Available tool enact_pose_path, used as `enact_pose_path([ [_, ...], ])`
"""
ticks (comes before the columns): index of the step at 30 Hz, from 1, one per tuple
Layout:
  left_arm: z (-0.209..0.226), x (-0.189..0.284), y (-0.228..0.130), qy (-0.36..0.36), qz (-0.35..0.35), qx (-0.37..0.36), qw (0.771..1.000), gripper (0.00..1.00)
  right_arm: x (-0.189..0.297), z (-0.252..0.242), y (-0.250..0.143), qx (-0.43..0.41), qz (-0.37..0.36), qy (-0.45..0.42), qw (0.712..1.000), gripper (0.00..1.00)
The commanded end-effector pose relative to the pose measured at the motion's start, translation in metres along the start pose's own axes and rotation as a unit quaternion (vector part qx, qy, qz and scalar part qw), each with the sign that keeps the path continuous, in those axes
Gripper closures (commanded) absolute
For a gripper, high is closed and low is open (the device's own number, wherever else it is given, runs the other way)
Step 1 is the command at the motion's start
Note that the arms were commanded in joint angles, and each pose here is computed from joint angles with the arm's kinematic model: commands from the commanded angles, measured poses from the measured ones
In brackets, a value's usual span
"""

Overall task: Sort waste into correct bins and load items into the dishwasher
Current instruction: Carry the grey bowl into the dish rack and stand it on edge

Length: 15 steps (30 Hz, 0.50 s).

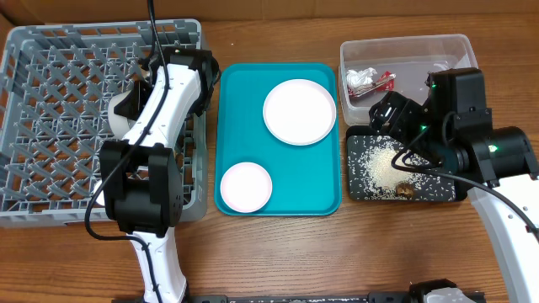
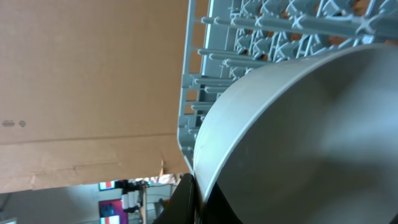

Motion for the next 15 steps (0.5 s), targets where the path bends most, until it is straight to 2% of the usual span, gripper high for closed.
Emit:
enact_pose_path([
  [1,-0.0088,0.0067,0.0013,0.002,-0.005,-0.016,1.000,0.96,0.0105,0.0033,0.0016,0.000,-0.010,0.012,1.000,0.00],
  [3,-0.0037,0.0067,0.0042,0.021,-0.012,-0.010,1.000,0.96,0.0105,0.0030,0.0014,0.000,-0.010,0.011,1.000,0.00],
  [10,-0.0122,0.0066,0.0048,-0.008,-0.008,-0.015,1.000,0.96,0.0105,0.0024,0.0009,-0.001,-0.009,0.010,1.000,0.00],
  [15,-0.0080,0.0066,0.0027,0.007,-0.007,-0.024,1.000,0.96,0.0104,0.0003,-0.0006,-0.001,-0.005,0.005,1.000,0.00],
])
Point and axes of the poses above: each gripper's point midway between its finger pads, its own x axis back along the fingers, its own z axis along the line the jaws close on, y = z × x, the point moved 3 cm from there along x, back along the fingers, and after that the axes turned 15 degrees about -x, right-handed, at the moved point
